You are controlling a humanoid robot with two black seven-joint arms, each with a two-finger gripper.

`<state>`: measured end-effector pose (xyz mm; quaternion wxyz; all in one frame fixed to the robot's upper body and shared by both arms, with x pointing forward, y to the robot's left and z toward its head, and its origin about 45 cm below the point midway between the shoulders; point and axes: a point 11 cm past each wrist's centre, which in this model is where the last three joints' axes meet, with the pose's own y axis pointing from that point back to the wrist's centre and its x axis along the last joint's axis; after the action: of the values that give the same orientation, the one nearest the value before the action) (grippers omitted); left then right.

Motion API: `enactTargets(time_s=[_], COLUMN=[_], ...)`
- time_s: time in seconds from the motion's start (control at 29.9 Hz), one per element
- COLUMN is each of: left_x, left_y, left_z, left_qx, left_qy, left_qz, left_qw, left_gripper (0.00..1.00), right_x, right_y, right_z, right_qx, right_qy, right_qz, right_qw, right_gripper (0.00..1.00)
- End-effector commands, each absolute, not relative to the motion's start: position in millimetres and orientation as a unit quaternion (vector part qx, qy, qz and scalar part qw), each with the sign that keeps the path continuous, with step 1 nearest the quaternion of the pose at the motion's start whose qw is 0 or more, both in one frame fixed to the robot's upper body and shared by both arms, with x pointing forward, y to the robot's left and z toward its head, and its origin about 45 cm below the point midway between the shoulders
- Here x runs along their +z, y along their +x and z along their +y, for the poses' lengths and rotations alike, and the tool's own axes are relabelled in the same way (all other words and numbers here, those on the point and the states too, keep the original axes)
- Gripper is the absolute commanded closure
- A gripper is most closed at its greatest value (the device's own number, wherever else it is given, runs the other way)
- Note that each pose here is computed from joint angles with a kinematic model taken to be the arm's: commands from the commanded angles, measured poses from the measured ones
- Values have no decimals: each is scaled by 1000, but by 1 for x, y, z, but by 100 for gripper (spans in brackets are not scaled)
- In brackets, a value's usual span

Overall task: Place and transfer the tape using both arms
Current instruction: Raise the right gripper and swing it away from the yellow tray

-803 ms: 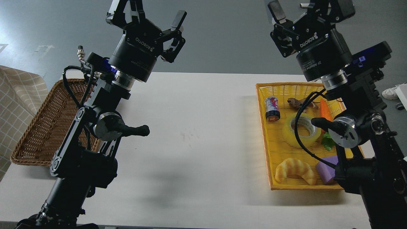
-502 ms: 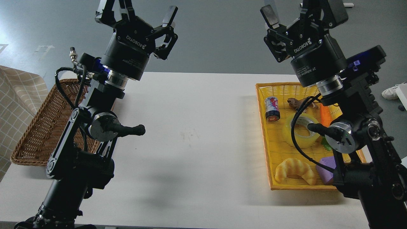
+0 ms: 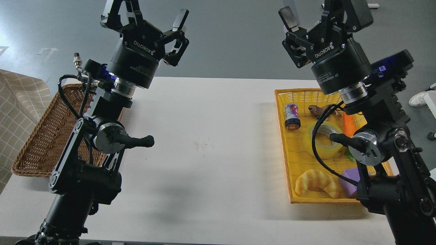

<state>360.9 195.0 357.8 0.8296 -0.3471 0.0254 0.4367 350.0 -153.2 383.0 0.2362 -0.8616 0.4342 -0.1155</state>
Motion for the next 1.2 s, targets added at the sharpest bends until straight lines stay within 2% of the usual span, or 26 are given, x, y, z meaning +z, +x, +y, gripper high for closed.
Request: enactTargets(time_s=[0.0,1.17], left_x=[361,371], left_y=[358,354], left_z=[195,199], left_qx=[434,429], left_qy=[-350,-368], left_qz=[21,17], left_qw=[830,825], left_gripper=[2,2], right_x=[385,386], right_y=[350,343], right_z=[-155,-157], right_qx=[-117,-120], right_qy=[-860,-858], right_qz=[436,434], right_qw=[238,246], right_gripper=[0,0])
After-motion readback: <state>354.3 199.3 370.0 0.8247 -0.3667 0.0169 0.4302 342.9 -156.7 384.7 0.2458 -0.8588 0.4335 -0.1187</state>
